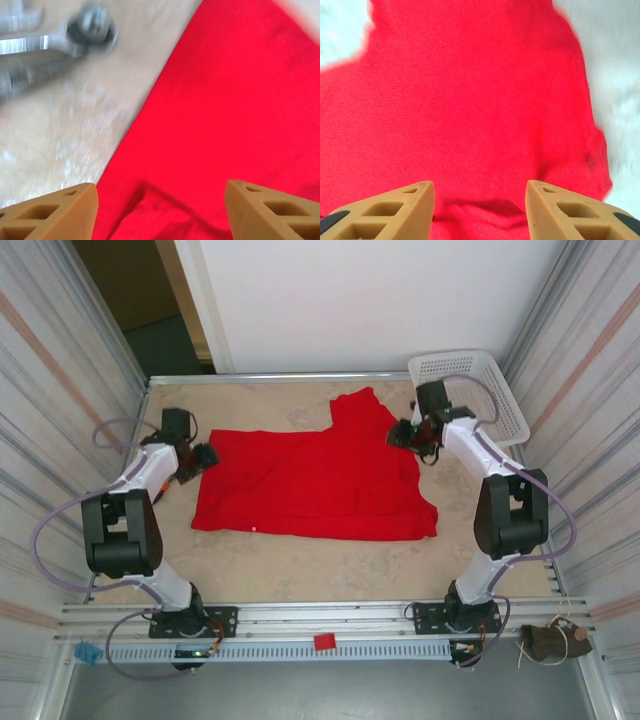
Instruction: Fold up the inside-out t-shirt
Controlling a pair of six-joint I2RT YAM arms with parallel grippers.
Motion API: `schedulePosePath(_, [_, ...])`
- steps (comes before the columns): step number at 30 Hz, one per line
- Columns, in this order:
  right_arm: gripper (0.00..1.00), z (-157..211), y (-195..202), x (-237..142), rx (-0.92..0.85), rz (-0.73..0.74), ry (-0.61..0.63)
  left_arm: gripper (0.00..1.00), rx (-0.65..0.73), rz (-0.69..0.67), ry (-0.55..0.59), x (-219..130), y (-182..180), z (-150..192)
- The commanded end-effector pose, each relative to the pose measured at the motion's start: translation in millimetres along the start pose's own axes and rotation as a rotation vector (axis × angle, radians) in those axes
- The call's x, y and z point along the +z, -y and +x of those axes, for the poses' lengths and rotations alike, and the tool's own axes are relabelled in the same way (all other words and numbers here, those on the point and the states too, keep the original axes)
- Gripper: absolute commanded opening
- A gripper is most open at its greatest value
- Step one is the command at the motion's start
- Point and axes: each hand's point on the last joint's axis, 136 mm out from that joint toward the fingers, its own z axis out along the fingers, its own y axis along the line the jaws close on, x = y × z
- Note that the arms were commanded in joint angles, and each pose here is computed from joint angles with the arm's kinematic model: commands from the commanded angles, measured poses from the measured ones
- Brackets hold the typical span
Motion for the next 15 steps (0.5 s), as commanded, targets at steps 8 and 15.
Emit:
schedulePosePath(8, [0.59, -107.9, -24.8, 51.2, -0.054, 0.015, 0.102, 0.68, 0.13, 0.066, 0.017, 33.6, 45.0, -75.8])
schedulePosePath(15, [0.59, -136.6, -32.8, 116.4, -0.079, -0.002, 0.097, 0.68, 0.146, 0.05, -0.037, 76.9, 59.2, -87.3])
